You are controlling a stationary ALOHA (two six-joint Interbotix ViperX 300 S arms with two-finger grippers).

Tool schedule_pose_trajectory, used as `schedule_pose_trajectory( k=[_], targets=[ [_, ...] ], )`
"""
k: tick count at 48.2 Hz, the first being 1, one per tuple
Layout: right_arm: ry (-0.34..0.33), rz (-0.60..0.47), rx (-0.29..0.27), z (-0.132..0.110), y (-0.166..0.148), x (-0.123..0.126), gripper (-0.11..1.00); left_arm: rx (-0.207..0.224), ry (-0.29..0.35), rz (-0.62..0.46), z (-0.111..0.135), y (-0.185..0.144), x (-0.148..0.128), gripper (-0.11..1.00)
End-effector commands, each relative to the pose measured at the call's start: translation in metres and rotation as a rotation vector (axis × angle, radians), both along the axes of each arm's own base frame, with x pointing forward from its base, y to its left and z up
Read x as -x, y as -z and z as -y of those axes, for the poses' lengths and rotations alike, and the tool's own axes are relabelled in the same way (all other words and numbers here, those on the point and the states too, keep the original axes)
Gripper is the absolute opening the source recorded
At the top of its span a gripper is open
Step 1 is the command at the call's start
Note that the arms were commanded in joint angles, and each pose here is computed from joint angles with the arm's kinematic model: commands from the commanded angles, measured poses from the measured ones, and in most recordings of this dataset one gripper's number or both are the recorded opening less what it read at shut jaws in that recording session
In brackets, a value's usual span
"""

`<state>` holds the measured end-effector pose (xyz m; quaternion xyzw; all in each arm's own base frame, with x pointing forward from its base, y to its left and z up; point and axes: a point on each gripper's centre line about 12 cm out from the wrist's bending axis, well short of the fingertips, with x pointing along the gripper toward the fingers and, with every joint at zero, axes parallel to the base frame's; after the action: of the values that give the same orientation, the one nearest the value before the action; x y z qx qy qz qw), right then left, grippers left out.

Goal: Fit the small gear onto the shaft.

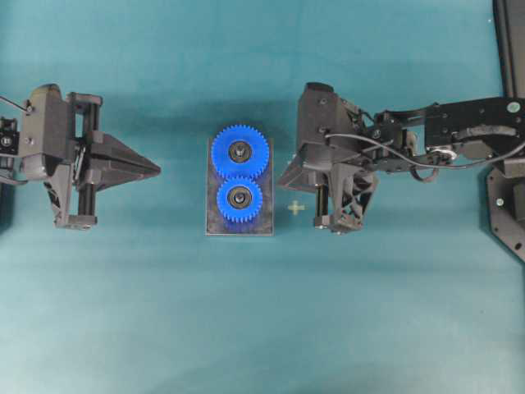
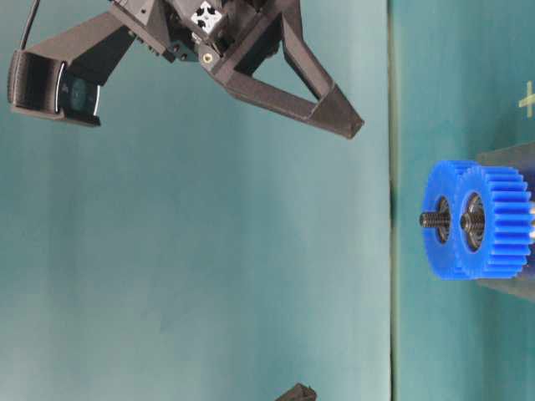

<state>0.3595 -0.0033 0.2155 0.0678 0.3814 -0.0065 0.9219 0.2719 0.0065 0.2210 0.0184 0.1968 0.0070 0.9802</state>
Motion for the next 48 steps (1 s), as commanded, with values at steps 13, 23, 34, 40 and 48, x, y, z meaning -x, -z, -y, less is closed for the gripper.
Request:
schedule_pose_trajectory(
  k=[13, 23, 34, 40, 48],
  targets=[
    [0.002, 0.056, 0.004, -0.001, -0.009, 0.001, -0.01, 0.0, 0.002, 0.031, 0.0, -0.006, -0.002, 0.0],
    [0.003, 0.045, 0.004, -0.001, -0.004, 0.0, -0.01, 0.0, 0.002, 0.026, 0.0, -0.004, -0.002, 0.0],
    [0.009, 0.052, 0.008, 0.0, 0.004, 0.002, -0.01, 0.058, -0.02, 0.015, 0.001, 0.001, 0.001, 0.0],
    [0.014, 0.068, 0.011, 0.0, 0.005, 0.002, -0.01, 0.067, -0.021, 0.046, 0.001, -0.004, 0.001, 0.0],
    [0.015, 0.063, 0.011, 0.0, 0.008, 0.004, -0.01, 0.064, -0.018, 0.07, 0.001, -0.005, 0.0, 0.0]
  ],
)
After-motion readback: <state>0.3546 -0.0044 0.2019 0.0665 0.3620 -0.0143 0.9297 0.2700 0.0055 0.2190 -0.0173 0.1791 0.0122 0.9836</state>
